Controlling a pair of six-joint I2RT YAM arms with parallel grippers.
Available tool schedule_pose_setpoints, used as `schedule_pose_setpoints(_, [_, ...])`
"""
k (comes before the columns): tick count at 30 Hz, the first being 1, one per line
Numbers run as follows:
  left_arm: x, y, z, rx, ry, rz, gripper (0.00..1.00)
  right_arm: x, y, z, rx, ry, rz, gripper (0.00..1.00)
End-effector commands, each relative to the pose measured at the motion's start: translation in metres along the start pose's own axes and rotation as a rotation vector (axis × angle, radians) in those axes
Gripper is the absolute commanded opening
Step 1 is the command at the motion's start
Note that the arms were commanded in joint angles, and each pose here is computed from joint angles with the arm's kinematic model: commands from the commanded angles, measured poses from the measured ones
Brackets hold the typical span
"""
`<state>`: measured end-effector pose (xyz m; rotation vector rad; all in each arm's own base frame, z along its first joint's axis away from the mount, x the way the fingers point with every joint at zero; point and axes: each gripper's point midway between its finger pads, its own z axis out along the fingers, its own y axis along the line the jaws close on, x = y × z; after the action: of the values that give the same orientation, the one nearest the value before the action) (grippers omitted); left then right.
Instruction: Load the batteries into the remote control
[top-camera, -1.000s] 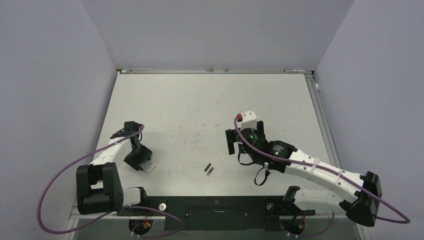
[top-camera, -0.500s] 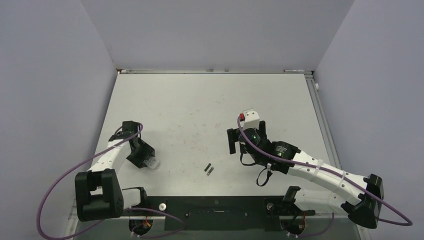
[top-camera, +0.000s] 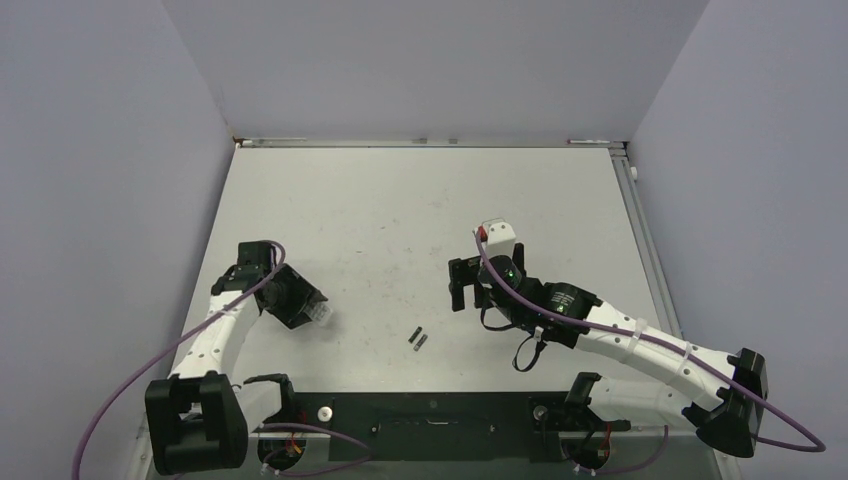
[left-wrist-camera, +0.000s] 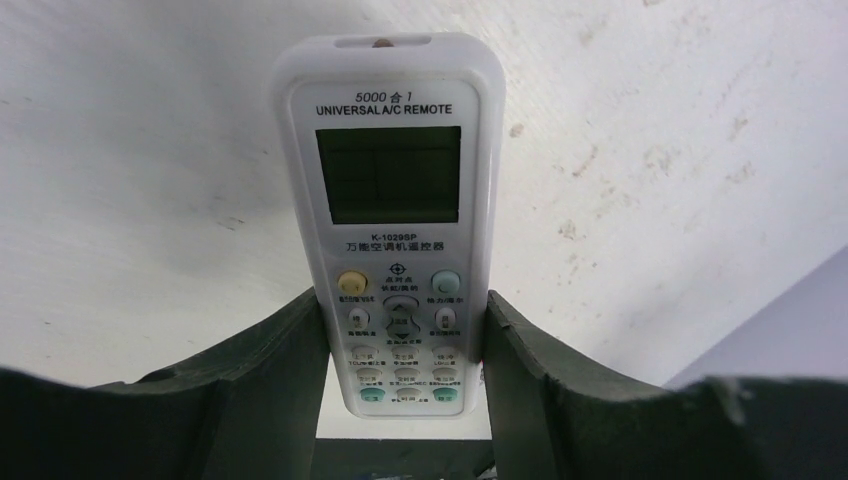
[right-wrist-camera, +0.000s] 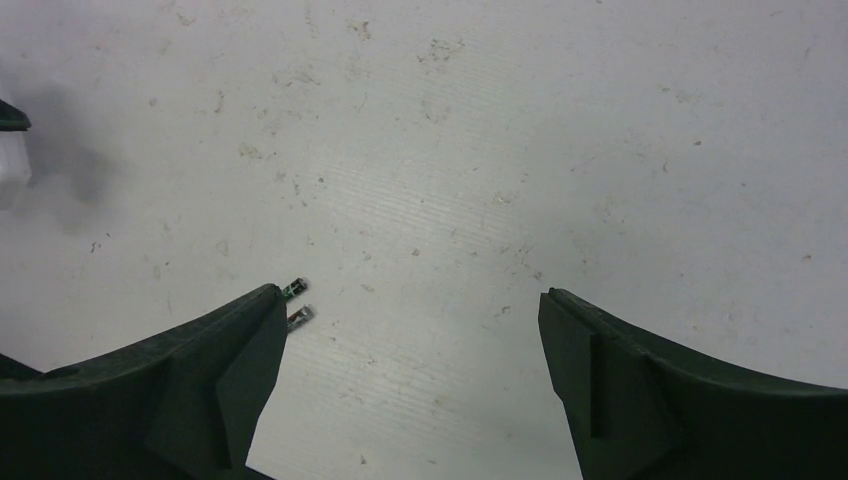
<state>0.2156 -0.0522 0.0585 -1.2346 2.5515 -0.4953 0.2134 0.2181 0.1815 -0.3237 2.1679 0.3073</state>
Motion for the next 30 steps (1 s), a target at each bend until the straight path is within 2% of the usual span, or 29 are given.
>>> schedule_pose_setpoints(1, [0.004,-0.038,-0.02,0.163,0.013,0.013,0.0,-0.026,0.027,-0.008,-0.12,-0.058,0.088,0.97])
schedule_pose_setpoints(15, [0.038,-0.1,-0.048,0.313,0.057,0.045,0.0,-0.038,0.1,-0.007,-0.388,-0.044,0.197,0.93])
schedule_pose_setpoints(30, [0.06,-0.148,-0.067,0.458,0.102,-0.007,0.0,-0.046,0.16,0.001,-0.505,-0.028,0.259,0.86])
